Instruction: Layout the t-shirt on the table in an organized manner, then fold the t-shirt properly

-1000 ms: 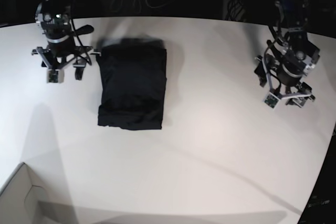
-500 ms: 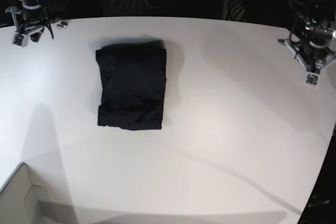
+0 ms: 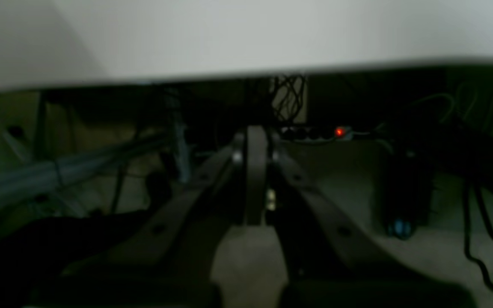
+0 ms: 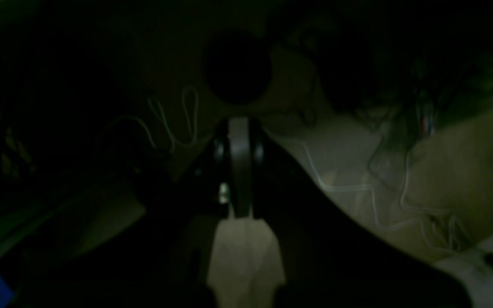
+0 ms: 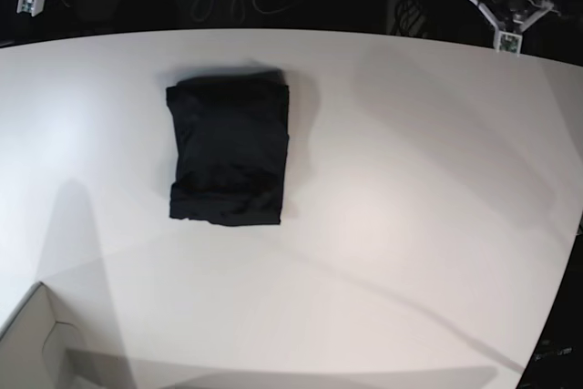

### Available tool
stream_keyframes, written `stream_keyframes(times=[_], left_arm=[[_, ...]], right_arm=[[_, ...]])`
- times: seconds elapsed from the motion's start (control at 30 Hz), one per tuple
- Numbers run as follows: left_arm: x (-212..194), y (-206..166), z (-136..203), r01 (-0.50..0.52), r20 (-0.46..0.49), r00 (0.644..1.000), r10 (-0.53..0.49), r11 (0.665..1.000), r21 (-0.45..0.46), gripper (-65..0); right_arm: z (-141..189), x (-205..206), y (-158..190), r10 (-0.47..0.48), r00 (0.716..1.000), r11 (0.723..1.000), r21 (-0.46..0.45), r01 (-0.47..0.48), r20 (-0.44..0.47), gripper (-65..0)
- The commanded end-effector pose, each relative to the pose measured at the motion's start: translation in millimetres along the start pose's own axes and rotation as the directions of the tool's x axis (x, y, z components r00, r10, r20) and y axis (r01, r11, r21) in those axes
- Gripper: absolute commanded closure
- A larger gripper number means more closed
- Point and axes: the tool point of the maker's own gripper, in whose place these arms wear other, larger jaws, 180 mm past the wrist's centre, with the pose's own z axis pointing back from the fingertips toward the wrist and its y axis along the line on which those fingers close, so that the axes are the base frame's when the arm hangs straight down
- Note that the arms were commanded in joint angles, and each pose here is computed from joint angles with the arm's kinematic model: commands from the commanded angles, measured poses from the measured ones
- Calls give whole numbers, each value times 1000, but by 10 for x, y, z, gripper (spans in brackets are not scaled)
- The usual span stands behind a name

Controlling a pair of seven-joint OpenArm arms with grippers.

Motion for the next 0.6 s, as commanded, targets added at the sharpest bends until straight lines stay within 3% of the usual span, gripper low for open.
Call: stream_keyframes(times=[0.0, 0.13, 0.3, 0.43, 0.57], left_arm=[[-100, 13, 17, 1, -19, 1000, -1, 1000, 0, -1], [-487, -76, -142, -37, -120, 992, 30, 998, -52, -1], [-1071, -312, -555, -175, -266, 955, 131, 974, -147, -1], [-1350, -496, -902, -335, -276, 921, 276, 923, -192, -1], [-1564, -625, -1142, -454, -301, 874, 382, 861, -228, -1]], right_arm=[[38, 18, -73, 3, 1000, 1000, -6, -3, 25, 0], [-22, -177, -57, -42, 999, 999, 11, 42, 30, 0], [-174, -760, 2, -140, 987, 989, 38, 143, -77, 0], [-293, -1226, 123, -233, 965, 968, 62, 242, -121, 0], [-406, -1570, 462, -256, 957, 954, 127, 273, -133, 0]])
